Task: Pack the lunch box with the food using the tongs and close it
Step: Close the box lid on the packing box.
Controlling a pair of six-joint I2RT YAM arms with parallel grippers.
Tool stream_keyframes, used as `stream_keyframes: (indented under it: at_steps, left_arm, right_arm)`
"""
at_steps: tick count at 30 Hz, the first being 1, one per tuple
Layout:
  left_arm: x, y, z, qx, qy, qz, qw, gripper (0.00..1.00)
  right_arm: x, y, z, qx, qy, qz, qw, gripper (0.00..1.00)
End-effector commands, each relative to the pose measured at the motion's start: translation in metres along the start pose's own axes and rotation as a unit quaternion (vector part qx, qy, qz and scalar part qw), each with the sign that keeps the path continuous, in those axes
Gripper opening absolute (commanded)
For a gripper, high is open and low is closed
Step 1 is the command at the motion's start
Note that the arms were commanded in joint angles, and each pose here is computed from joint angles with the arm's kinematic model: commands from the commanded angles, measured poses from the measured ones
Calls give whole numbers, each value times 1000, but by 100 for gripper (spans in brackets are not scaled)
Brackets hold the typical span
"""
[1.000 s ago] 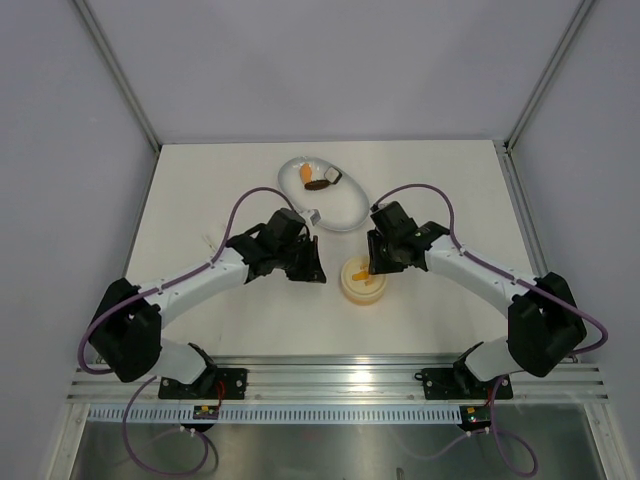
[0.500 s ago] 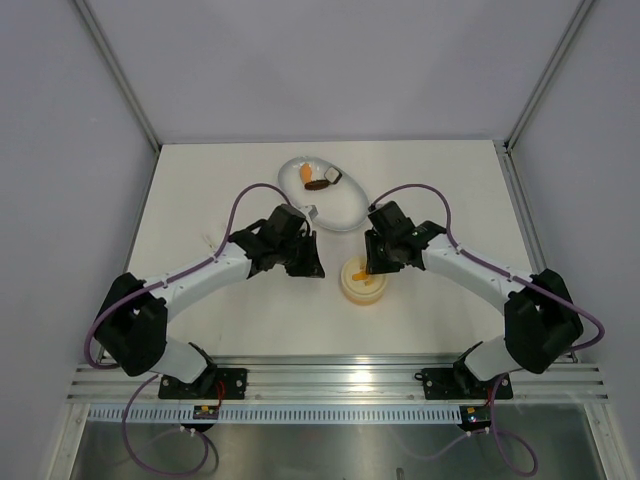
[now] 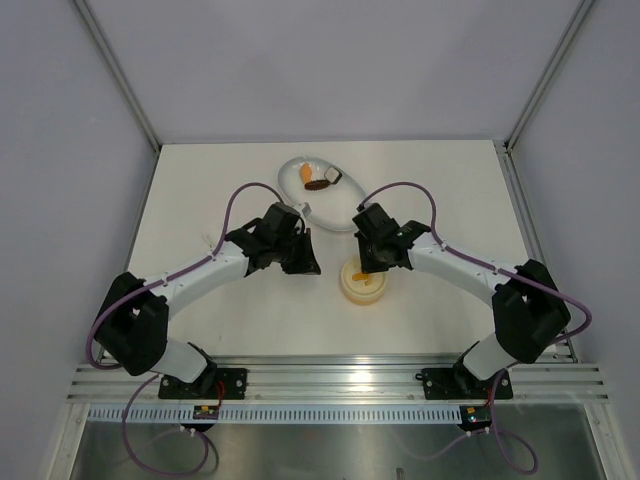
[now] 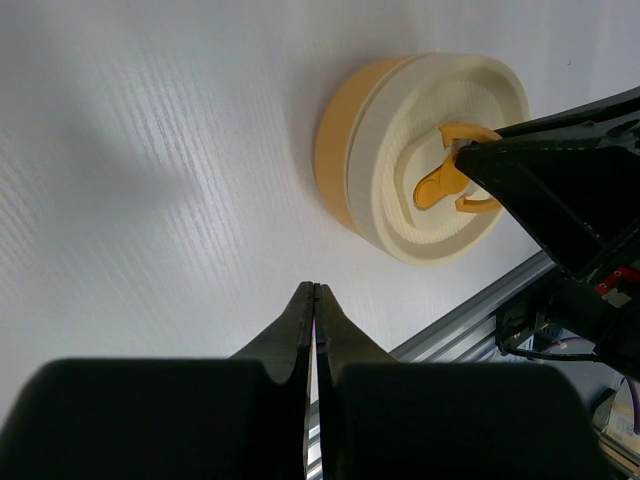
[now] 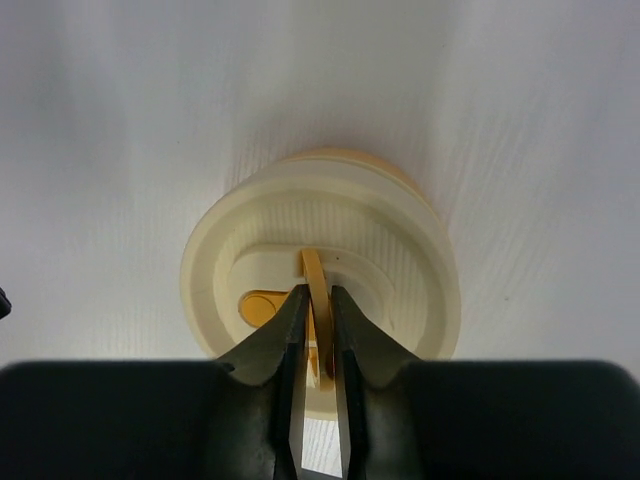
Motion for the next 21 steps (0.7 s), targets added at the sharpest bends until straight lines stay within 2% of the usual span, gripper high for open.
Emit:
stream_keyframes:
  at_steps: [1,9,10,11,12,19,21]
  left_arm:
    - [0,3,-4,-10,-1,10,1000,0]
    - [4,7,-3,-8,-5,5,1000,0]
    - [5,7,-3,-9,-5,6,1000,0]
    - [6,7,-3,-8,-7,4,1000,0]
    - [7,8,-3,-8,-9,2,1000,0]
    - [10,6,-3,-10,-13,1,1000,0]
    - [11,7,-2,-9,-15,-1,1000,0]
  right_arm:
    - [8,1,-6,-17,-6,35,999,21]
    - [16,12,4,-2,-23,75,997,20]
    - [17,13,4,-3,-21,79,997,17]
    - [18,12,5,-4,-22,79,997,3]
    - [20,11,5,-5,-23,77,997,0]
    - [27,-28,-10,-45,-32,13,998,0]
    - [27,-38,-11,-40,-36,10,998,0]
Point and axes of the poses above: each gripper's point midway between its finger pads, its own y axis out along the fingers, its own x axis along the line the jaws close on, z = x × y, the point moved 10 cm from there along -y, back along the fingers, and after that the axes turned 2 degrees about -y, right-handed, at the moved point
